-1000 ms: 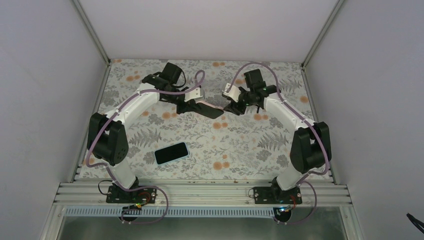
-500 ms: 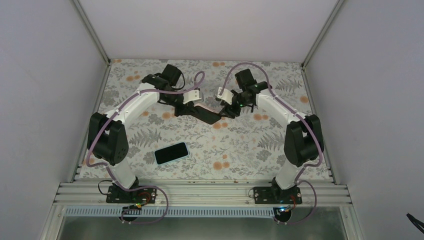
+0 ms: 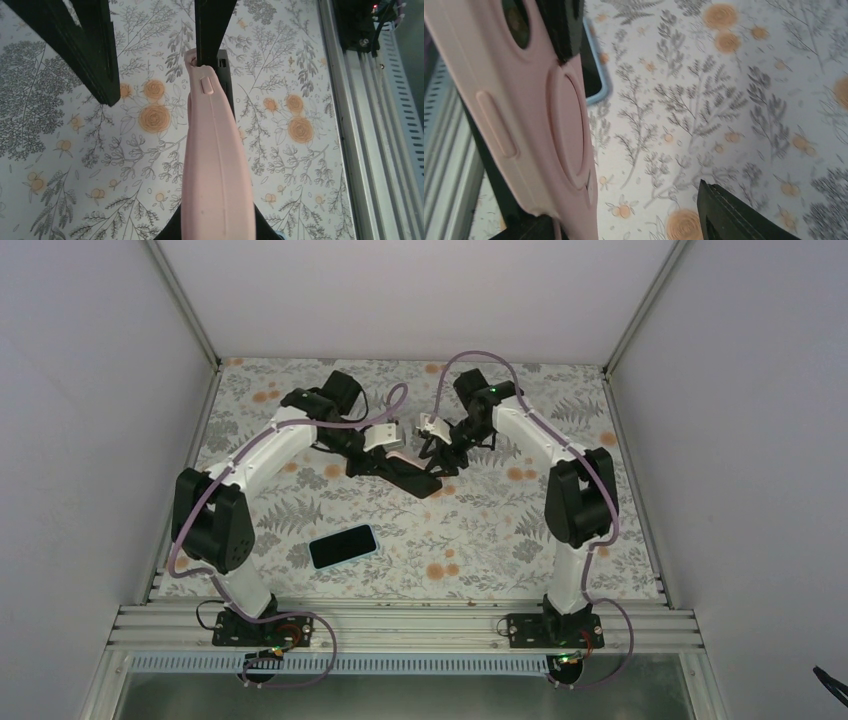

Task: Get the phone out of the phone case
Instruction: Remove the phone case from the phone.

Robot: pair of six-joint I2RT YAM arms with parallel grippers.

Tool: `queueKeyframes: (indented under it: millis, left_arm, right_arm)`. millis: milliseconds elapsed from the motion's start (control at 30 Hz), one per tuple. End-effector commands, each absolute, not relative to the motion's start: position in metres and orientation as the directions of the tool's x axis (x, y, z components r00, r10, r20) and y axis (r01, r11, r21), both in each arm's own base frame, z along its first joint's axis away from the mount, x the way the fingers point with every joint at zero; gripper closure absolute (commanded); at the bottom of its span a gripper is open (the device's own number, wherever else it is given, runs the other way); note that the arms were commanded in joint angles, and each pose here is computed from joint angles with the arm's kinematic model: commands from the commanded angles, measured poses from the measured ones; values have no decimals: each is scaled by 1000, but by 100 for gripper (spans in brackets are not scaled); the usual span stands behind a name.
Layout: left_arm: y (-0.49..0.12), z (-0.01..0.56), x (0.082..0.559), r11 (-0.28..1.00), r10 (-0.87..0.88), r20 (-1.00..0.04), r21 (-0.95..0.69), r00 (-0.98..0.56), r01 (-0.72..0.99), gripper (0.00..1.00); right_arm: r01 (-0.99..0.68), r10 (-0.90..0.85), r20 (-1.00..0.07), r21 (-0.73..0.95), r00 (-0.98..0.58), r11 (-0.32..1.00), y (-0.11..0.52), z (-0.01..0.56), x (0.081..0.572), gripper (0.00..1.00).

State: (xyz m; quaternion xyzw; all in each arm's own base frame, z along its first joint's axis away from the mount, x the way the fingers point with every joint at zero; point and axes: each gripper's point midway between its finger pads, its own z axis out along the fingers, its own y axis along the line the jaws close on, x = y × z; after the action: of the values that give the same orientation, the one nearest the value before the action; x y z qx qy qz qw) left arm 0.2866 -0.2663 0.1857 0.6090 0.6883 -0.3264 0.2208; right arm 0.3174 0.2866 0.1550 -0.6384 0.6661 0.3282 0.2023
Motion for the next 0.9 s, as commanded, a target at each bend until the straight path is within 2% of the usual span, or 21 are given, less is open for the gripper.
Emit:
queueKeyframes:
  millis: [0, 67, 100, 333, 367, 400, 533, 667, 867]
  left_arm:
    - [-309, 245, 291, -84, 489, -871, 8, 48, 996, 98]
    - [-309, 245, 297, -61, 496, -867, 29, 56, 998, 98]
    - [-309, 243, 300, -48, 502, -863, 38, 57, 998, 98]
    - [-305, 234, 314, 21, 546, -837, 69, 47, 997, 97]
    - [-304, 234, 316, 27, 552, -833, 74, 47, 997, 96]
    - [-303, 234, 316, 35, 560, -828, 74, 42, 997, 94]
    - [-296, 238, 319, 66, 589, -807, 97, 40, 993, 77]
    - [-283, 255, 320, 99, 597, -800, 157, 68, 983, 53]
    - [-264, 300, 329, 177, 599, -792, 276, 119, 945, 38]
  right_arm:
    - [-879, -496, -859, 328, -125, -347, 351, 212, 241, 38]
    - [-859, -492, -858, 358, -148, -366, 354, 210, 232, 41]
    - [-852, -487, -859, 367, -157, -373, 355, 210, 230, 46]
    - [-849, -468, -862, 386, -193, -361, 349, 219, 231, 93]
    - [-855, -461, -864, 384, -201, -347, 345, 221, 235, 96]
    - [-862, -457, -865, 384, -208, -333, 341, 223, 238, 96]
    - [-892, -446, -856, 390, -261, -226, 318, 225, 261, 96]
    - [-912, -423, -843, 402, -332, -85, 291, 226, 289, 96]
    - [-919, -354, -848, 361, -395, 161, 252, 240, 333, 96]
